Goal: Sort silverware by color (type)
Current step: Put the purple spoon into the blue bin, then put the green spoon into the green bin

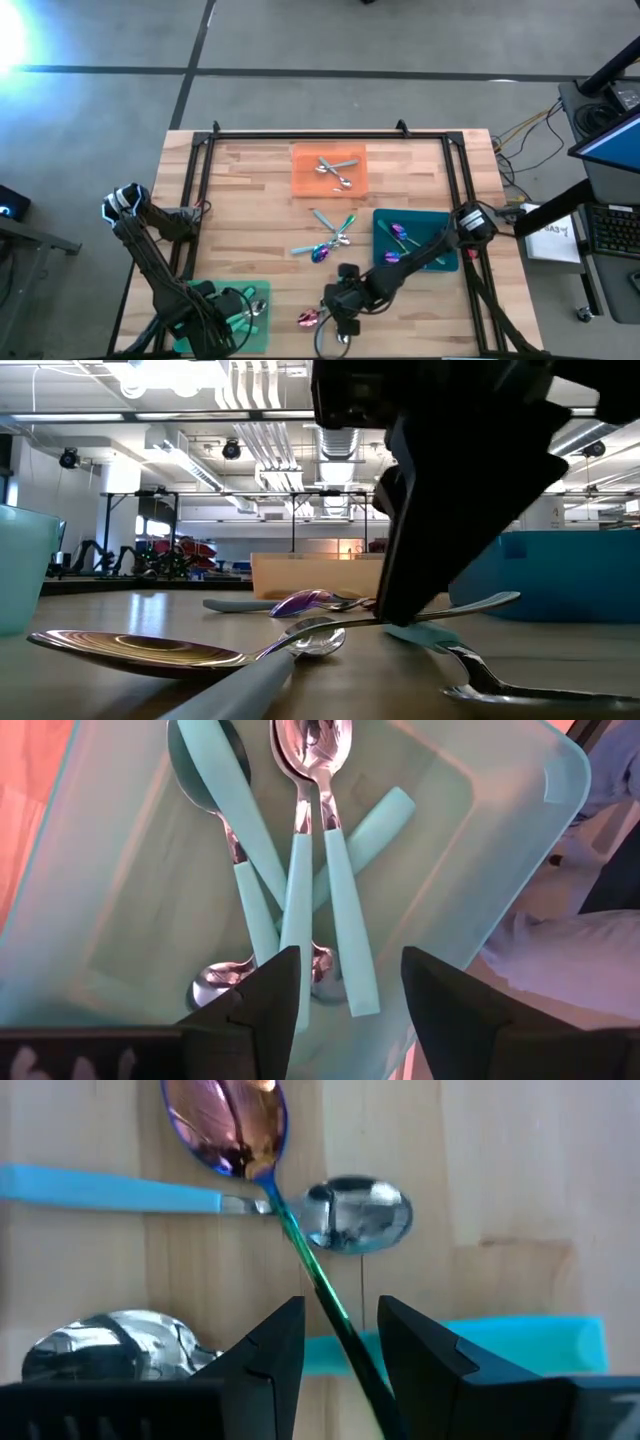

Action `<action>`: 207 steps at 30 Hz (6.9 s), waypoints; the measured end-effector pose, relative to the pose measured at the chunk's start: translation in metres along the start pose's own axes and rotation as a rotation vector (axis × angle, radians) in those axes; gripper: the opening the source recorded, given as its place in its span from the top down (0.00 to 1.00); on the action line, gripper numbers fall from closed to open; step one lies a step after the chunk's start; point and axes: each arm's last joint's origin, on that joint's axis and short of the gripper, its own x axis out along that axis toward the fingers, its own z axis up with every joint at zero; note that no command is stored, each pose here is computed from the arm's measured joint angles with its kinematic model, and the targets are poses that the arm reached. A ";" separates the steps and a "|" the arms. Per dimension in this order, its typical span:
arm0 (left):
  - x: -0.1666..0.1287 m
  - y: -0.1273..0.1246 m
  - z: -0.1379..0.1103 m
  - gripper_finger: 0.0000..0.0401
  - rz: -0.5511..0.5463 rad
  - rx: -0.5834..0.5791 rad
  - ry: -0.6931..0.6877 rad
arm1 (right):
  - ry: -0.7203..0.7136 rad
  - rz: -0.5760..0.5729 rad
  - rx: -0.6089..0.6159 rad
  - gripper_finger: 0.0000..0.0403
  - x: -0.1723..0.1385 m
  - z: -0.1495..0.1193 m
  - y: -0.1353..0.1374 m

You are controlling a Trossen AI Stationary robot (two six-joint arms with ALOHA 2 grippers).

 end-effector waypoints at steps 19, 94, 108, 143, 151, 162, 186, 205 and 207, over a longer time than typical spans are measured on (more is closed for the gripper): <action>0.000 0.000 0.001 0.60 0.002 0.019 -0.025 | 0.024 -0.002 0.001 0.81 0.021 -0.011 -0.004; -0.002 -0.004 0.017 0.60 -0.031 -0.042 -0.400 | 0.264 -0.421 0.469 0.74 -0.142 -0.139 -0.106; -0.003 -0.007 0.020 0.60 -0.060 -0.029 -0.438 | -0.222 0.152 -0.150 0.73 -0.155 -0.063 -0.050; -0.003 -0.011 0.022 0.60 -0.106 -0.067 -0.454 | 0.031 0.168 -1.048 0.78 -0.028 -0.023 -0.007; -0.003 -0.012 0.022 0.60 -0.117 -0.071 -0.455 | -0.011 0.160 -1.131 0.78 -0.028 -0.014 -0.013; -0.004 -0.013 0.022 0.60 -0.121 -0.072 -0.456 | -0.037 0.164 -1.133 0.78 -0.020 -0.012 -0.016; -0.004 -0.013 0.026 0.60 -0.109 -0.076 -0.576 | 0.111 0.157 -0.760 0.91 0.005 -0.020 -0.025; 0.022 -0.023 0.055 0.60 0.118 0.023 -1.167 | -0.473 -0.138 -0.396 0.91 -0.112 0.032 -0.024; 0.024 -0.023 0.058 0.60 0.155 0.028 -1.247 | -0.584 -0.122 -0.379 0.91 -0.122 0.041 -0.020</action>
